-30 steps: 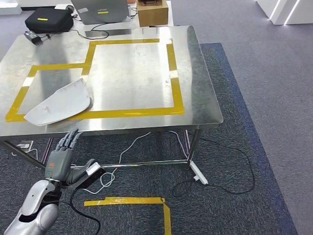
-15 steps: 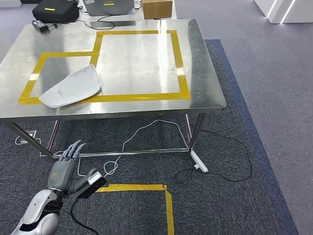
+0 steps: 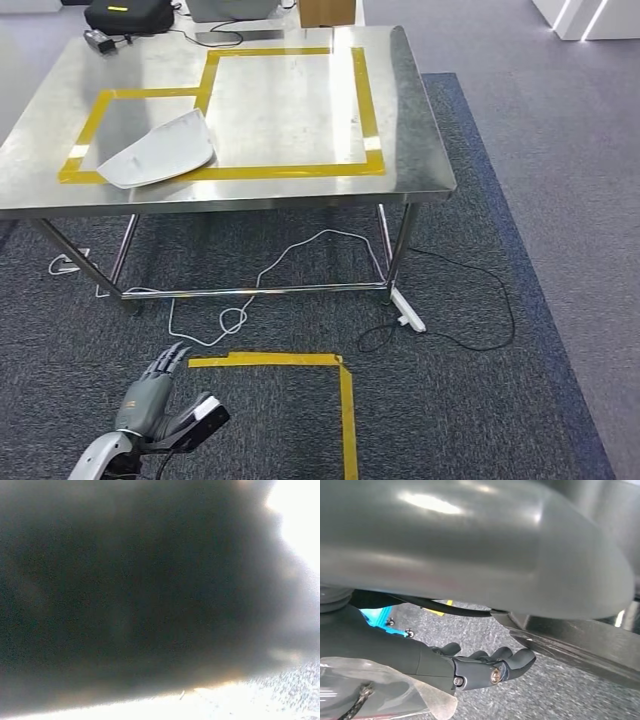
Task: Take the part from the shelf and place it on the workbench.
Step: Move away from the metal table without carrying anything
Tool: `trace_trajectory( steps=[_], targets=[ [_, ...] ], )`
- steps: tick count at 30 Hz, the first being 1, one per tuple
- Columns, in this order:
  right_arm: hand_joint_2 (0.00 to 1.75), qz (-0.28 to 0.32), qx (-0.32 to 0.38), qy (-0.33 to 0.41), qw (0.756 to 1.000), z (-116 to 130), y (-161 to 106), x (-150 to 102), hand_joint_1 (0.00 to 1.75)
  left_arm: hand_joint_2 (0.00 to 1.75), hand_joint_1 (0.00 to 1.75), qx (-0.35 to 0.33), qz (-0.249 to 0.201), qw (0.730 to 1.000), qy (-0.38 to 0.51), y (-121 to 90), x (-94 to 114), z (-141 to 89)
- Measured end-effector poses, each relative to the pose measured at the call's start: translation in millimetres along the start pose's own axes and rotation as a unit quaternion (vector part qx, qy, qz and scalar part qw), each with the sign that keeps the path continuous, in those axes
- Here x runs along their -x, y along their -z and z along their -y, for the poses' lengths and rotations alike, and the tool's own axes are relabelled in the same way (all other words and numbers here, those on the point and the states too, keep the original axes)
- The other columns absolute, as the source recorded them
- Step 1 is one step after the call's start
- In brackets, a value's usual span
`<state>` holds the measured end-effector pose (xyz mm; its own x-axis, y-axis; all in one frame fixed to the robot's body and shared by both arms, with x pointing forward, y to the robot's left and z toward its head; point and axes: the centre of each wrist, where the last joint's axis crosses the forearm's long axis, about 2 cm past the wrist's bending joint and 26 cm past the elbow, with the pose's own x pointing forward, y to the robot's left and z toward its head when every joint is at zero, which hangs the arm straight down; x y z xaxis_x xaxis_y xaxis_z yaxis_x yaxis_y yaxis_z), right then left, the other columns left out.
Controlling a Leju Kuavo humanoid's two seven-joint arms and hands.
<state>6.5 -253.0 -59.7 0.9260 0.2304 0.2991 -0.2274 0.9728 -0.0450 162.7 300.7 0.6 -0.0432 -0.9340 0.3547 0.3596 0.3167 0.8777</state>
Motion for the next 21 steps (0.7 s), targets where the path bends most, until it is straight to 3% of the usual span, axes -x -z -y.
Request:
trace_trajectory(
  steps=[4, 8, 15, 21],
  targets=[
    [0.00, 0.001, 0.001, 0.011, 1.000, -0.3, -0.2, 0.3, 0.00, 0.00, 0.00, 0.024, -0.026, 0.999, -0.028, -5.9, -0.2, 11.3],
    [0.00, 0.000, 0.005, 0.026, 1.000, -1.1, -1.3, 1.4, 0.00, 0.00, 0.00, 0.071, -0.068, 0.992, -0.075, -20.6, -1.2, 39.0],
    [0.00, 0.005, 0.009, 0.056, 0.998, 0.3, -3.0, 2.5, 0.00, 0.00, 0.00, 0.159, -0.152, 0.964, -0.150, -52.2, -3.3, 90.1],
    [0.00, 0.010, 0.010, 0.072, 0.997, 1.1, -4.5, 4.0, 0.00, 0.00, 0.00, 0.200, -0.188, 0.947, -0.169, -71.5, -7.3, 113.6]
  ],
)
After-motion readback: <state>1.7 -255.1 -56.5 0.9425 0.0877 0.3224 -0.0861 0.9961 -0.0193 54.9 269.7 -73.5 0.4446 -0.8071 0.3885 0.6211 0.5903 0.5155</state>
